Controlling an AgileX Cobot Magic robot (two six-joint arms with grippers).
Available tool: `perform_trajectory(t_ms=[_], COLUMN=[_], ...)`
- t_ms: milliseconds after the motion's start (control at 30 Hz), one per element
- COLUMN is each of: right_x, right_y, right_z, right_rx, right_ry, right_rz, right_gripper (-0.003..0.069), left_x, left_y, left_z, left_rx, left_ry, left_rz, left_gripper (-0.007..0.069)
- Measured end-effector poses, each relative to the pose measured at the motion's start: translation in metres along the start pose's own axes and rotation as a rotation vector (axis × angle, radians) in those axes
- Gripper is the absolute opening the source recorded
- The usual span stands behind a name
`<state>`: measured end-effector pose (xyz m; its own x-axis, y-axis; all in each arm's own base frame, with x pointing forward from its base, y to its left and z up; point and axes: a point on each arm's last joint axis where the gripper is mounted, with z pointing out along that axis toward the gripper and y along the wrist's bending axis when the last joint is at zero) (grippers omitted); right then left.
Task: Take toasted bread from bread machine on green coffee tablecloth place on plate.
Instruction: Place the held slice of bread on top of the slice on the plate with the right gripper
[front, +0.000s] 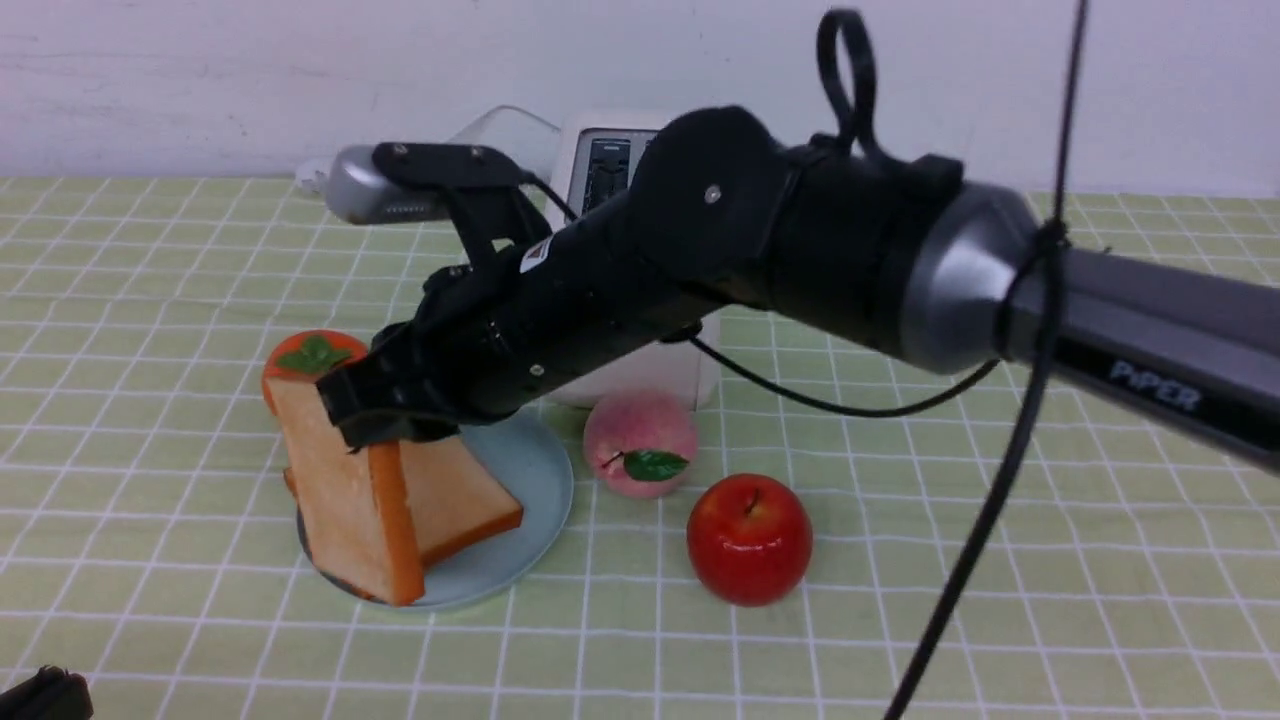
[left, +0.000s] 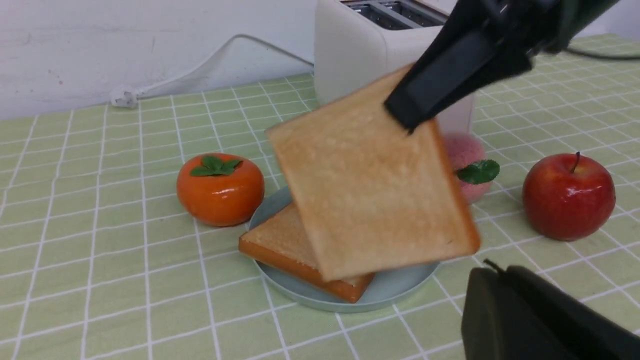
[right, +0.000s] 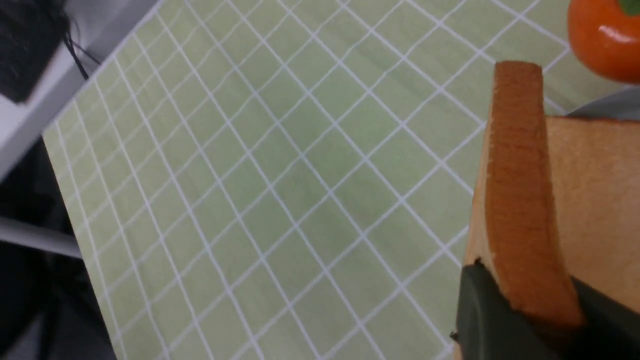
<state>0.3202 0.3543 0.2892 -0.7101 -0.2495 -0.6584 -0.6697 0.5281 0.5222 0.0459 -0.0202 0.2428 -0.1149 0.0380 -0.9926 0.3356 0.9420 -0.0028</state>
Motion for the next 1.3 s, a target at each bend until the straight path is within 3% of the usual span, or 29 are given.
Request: perform_trajectory(t_ms=[167,400,533,633,700,733,767,833,933,1000,1300], right_x=[-0.003,-0.012,-0.011,-0.01,-0.008,-0.008,-0.007,-0.006,-0.007,-0.008,-0.016], right_y=[-0.021,-0.055,-0.066,-0.069,-0.071,-0.071,-0.072,-0.073,-0.073,-0.071,-0.049], right_z=[0.011,0.009,0.01,0.011,0.011,0.011,0.01,0.007,0.001,-0.008,-0.064], right_rx=[-0.039,-0.004,0.006,0.014,0.029,0.03,0.04,0.06,0.09,0.131,0.316], right_ry=[-0.061,-0.135,-0.131,-0.119,-0.101,-0.099,-0.08,-0.057,-0.039,-0.018,0.066], right_rz=[0.099,0.179,0.201,0.193,0.17,0.169,0.162,0.154,0.149,0.129,0.029], right_gripper=[0.0092,0.0092,0.0126,0.0214,0.0319,0.0329,0.0403,0.0477,0.0514,0.0519,0.0417], left_x=[0.0,0.0,0.0,-0.001,-0.001,-0.001,-0.001,-0.001,-0.001,-0.001,-0.002], left_y=[0.0,0.0,-0.001,-0.001,-0.001,-0.001,-0.001,-0.001,-0.001,0.0,0.0], left_z=[0.0,0.0,0.0,0.0,0.0,0.0,0.0,0.0,0.0,0.0,0.0], left_rx=[0.0,0.004,0.007,0.006,0.006,0.006,0.006,0.006,0.006,0.005,0.001], left_ry=[-0.001,-0.002,-0.003,-0.006,-0.008,-0.008,-0.008,-0.007,-0.009,-0.013,-0.028], left_rz=[-0.003,-0.016,-0.024,-0.027,-0.028,-0.028,-0.029,-0.029,-0.029,-0.029,-0.029], left_gripper=[-0.0013,-0.0009,-0.0006,-0.0003,-0.0002,-0.0002,-0.0002,-0.0002,-0.0002,-0.0002,0.0002])
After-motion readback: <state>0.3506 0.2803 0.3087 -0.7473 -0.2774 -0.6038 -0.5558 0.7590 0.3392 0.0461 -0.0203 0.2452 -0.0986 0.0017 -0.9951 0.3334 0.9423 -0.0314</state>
